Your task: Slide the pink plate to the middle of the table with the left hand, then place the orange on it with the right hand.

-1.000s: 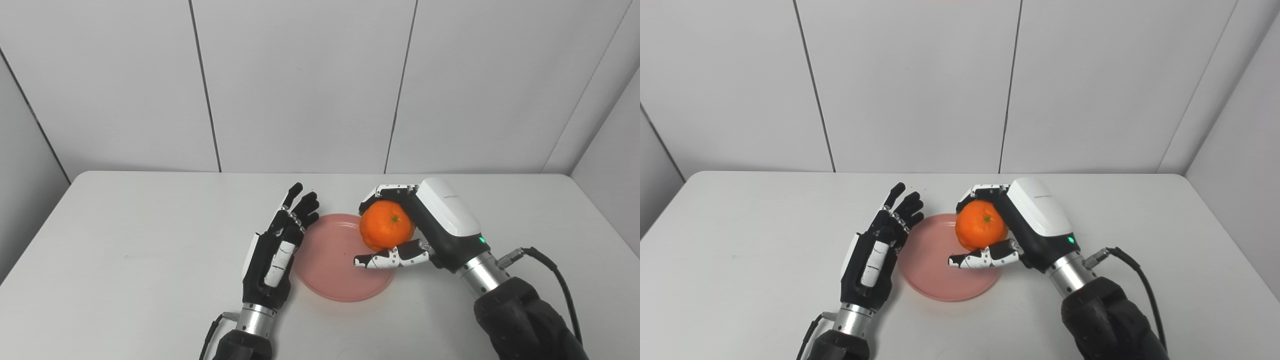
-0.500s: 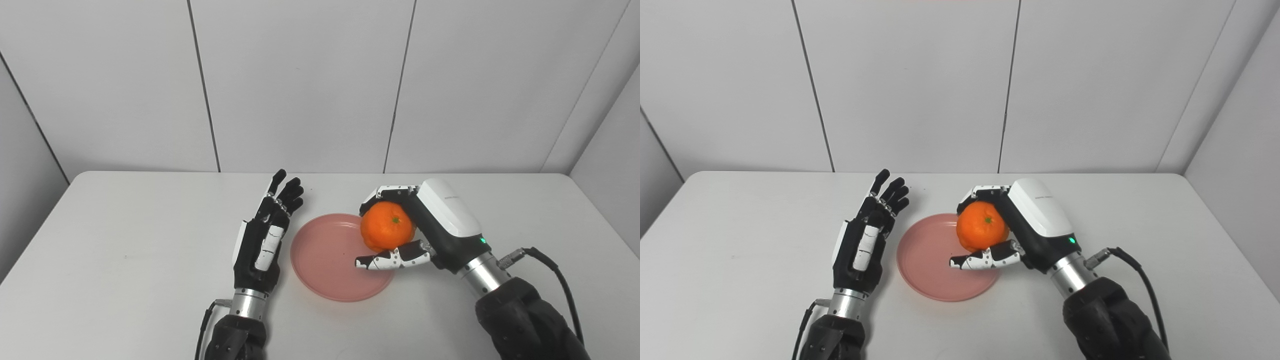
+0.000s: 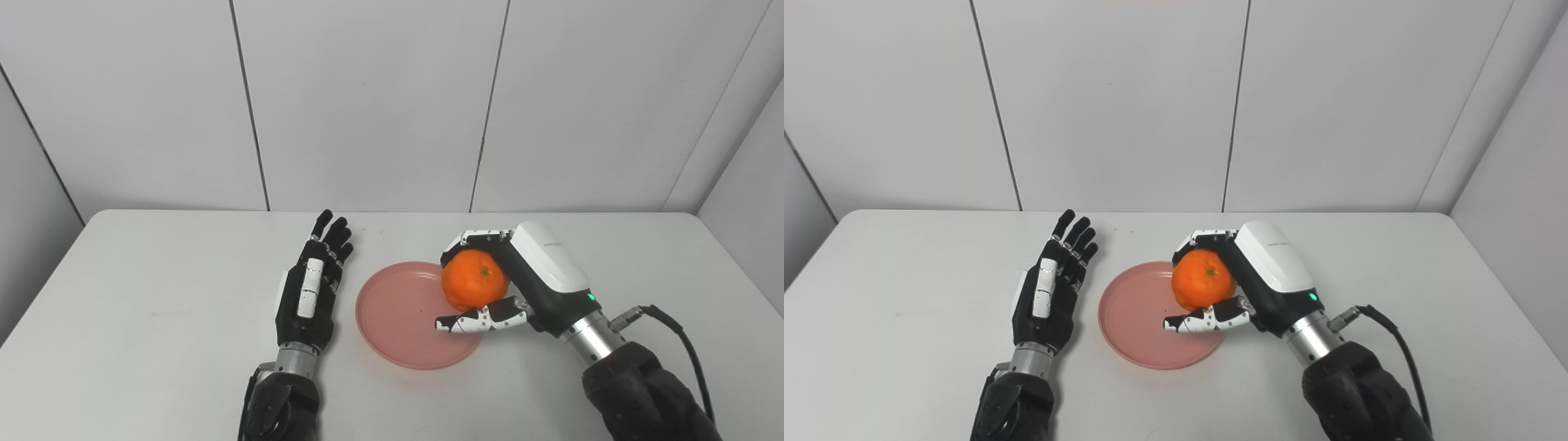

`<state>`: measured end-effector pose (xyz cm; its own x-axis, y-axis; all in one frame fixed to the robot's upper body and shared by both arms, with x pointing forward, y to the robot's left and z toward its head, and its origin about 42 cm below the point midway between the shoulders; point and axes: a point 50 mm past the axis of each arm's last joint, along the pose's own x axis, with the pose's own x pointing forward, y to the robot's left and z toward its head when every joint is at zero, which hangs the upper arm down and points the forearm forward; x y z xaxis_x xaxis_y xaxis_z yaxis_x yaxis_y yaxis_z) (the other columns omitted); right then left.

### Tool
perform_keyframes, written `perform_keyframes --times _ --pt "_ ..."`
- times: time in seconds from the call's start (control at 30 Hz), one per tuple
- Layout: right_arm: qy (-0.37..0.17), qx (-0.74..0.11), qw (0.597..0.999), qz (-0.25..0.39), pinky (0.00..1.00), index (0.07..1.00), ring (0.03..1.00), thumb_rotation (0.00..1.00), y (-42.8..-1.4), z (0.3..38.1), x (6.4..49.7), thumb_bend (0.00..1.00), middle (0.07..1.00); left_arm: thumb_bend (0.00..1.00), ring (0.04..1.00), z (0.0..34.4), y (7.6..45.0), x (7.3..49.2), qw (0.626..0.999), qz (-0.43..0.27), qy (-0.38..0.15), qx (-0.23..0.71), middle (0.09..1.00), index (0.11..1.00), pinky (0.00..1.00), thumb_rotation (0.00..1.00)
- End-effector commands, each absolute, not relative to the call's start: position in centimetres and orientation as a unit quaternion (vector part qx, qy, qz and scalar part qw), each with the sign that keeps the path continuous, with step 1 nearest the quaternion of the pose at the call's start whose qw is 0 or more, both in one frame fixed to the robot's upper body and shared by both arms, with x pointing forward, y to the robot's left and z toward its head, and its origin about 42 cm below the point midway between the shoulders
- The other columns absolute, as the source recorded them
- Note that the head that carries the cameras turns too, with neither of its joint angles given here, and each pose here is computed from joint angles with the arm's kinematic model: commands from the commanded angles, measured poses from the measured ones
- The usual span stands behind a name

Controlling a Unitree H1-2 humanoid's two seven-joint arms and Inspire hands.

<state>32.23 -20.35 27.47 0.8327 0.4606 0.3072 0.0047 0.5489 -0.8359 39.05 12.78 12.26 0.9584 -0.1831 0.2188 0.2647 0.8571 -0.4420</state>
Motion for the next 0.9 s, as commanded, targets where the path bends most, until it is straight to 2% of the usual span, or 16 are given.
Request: perform_keyframes --times 0.0,0.2,0.5,0.7,0.87 --pt "-0.292 -0.459 0.828 0.133 0.16 0.476 0.209 0.15 -20.2 28.8 32.3 0.50 0.299 0.89 0.966 7.9 14.2 36.7 0.962 -0.107 -0.007 -0.251 0.931 0.934 0.99 0.75" --pt "-0.286 -0.466 0.824 0.147 0.18 0.479 0.238 0.16 -19.5 28.3 33.0 0.50 0.326 0.88 0.972 7.9 13.9 36.6 0.952 -0.105 0.017 -0.285 0.930 0.949 1.00 0.77" --pt "-0.271 -0.471 0.824 0.158 0.18 0.479 0.243 0.16 -18.0 27.4 34.5 0.50 0.328 0.87 0.970 7.9 13.6 36.4 0.950 -0.106 0.020 -0.292 0.932 0.947 1.00 0.76" --pt "-0.269 -0.488 0.814 0.166 0.16 0.474 0.220 0.16 -16.9 26.6 36.6 0.50 0.305 0.86 0.957 7.9 13.1 36.2 0.952 -0.089 0.015 -0.293 0.915 0.939 0.98 0.73" --pt "-0.265 -0.492 0.810 0.178 0.15 0.474 0.212 0.16 -16.1 25.9 37.8 0.50 0.297 0.88 0.922 7.9 12.9 36.1 0.969 -0.053 -0.015 -0.240 0.875 0.910 0.99 0.70"
